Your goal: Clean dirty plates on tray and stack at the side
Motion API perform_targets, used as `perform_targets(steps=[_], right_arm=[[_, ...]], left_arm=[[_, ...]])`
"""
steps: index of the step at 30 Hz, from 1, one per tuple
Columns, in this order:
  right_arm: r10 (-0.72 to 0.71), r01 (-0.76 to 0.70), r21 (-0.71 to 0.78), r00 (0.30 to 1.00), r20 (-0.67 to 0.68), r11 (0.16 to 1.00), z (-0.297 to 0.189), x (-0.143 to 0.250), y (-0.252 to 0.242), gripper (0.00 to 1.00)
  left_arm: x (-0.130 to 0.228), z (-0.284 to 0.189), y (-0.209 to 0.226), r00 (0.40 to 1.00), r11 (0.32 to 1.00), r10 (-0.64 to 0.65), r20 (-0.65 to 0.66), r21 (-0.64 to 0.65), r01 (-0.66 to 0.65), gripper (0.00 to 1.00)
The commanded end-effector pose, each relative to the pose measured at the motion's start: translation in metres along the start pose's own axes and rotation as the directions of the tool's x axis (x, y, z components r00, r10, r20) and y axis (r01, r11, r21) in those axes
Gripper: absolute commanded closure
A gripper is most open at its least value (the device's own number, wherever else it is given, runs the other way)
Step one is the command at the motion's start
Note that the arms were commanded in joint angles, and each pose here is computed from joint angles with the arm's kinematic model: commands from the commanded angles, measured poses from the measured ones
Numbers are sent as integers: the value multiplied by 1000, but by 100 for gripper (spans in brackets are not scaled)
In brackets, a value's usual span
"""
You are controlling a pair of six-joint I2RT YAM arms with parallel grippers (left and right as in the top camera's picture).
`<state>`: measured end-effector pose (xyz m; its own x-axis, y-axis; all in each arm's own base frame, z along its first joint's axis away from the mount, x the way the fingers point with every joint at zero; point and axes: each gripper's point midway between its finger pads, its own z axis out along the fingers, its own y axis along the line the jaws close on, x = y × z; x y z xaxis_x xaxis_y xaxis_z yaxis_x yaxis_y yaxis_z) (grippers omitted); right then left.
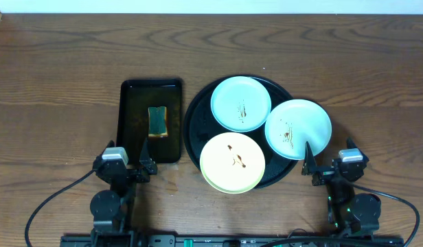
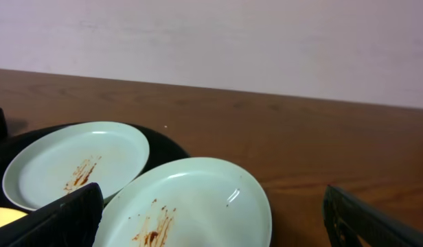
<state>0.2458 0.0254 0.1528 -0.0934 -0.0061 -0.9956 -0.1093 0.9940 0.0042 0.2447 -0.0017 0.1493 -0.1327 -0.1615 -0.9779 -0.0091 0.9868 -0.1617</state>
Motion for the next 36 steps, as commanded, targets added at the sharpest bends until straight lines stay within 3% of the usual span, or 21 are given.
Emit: perform_targets(steps=[1,7,17,23,32,36], right_arm=[[82,-82,20,996,-24,996,0,2,-3,1],[104,-101,30,988,-114,994,-1,5,-3,1],[107,-95,53,946,-305,994,19,-24,-4,1],[111,-85,74,852,-512,994,34,-19,-4,1],[92,-47,81,650,-754,996,39,-1,-4,1],[93,-48,82,631,-770,996,42,2,-4,1]], left_arm=[[-1,-1,-3,998,998,-54,-43,12,55,10],[-2,-2,-4,984,998,-61,-169,-16,59,10],[-18,12,-11,925,997,-75,-372,-34,67,10],[-18,17,-17,858,996,-89,-506,-37,81,10],[-12,8,-23,774,994,-104,-625,-43,99,10],[-10,6,-22,769,994,-105,-631,-46,98,10]])
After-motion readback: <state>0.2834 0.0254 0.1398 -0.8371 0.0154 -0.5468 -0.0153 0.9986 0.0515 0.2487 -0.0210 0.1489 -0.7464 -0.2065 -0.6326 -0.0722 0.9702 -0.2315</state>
